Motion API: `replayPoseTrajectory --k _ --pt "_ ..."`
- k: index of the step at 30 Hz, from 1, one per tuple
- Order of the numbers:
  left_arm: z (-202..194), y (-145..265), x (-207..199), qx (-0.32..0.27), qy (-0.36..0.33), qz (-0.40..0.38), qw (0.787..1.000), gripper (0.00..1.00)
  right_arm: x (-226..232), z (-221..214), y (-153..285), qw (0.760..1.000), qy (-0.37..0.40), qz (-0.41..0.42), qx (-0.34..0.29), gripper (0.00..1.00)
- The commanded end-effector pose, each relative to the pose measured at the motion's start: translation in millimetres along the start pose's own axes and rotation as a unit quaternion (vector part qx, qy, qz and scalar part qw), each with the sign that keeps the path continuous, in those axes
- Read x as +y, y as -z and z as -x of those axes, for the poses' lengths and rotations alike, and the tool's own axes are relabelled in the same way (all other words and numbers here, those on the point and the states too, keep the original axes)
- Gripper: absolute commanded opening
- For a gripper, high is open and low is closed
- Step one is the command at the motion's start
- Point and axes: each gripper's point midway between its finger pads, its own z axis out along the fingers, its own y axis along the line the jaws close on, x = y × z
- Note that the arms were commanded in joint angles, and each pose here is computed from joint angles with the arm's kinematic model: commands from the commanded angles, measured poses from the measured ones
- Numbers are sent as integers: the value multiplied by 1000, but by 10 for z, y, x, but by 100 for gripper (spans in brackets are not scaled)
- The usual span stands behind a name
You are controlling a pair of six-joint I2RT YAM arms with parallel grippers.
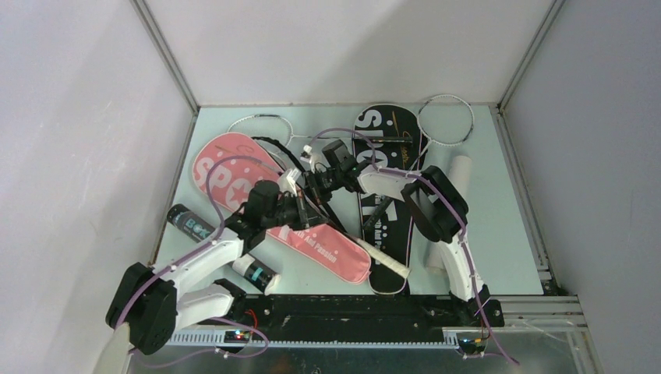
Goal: Pack up the badminton gear
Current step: Place the racket in the racket bag.
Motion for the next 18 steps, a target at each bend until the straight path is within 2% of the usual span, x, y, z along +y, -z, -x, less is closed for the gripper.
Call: replayPoseTrajectory --k 1,3,5,6,7,8,9,12,13,18 --pt "64 -21 -193 -11 -27 -44 999 0 411 542 -21 993 57 60 -79 0" --pt "71 -27 -177 -10 -24 -37 999 0 424 570 -37 993 57 61 -89 0" --pt "122 -5 -110 -16 -10 -4 1000 10 403 547 -54 993 56 59 -91 0" --pt "155 25 -33 -20 3 31 999 22 380 501 -69 993 55 57 -87 0" --pt "218 72 -37 -33 5 43 999 28 357 477 -74 993 54 55 -85 0" --pt "296 135 40 -46 22 84 995 38 317 421 -84 994 51 52 -80 0" --pt "412 212 103 -75 32 117 990 43 297 389 -89 994 50 50 -77 0" --pt "657 517 270 -129 68 205 968 46 236 276 -93 995 45 47 -70 0" --pt "806 636 288 -165 80 226 957 46 224 241 -98 996 44 47 -66 0" --pt "1100 1139 722 -253 159 340 892 46 257 167 -102 996 50 49 -55 0"
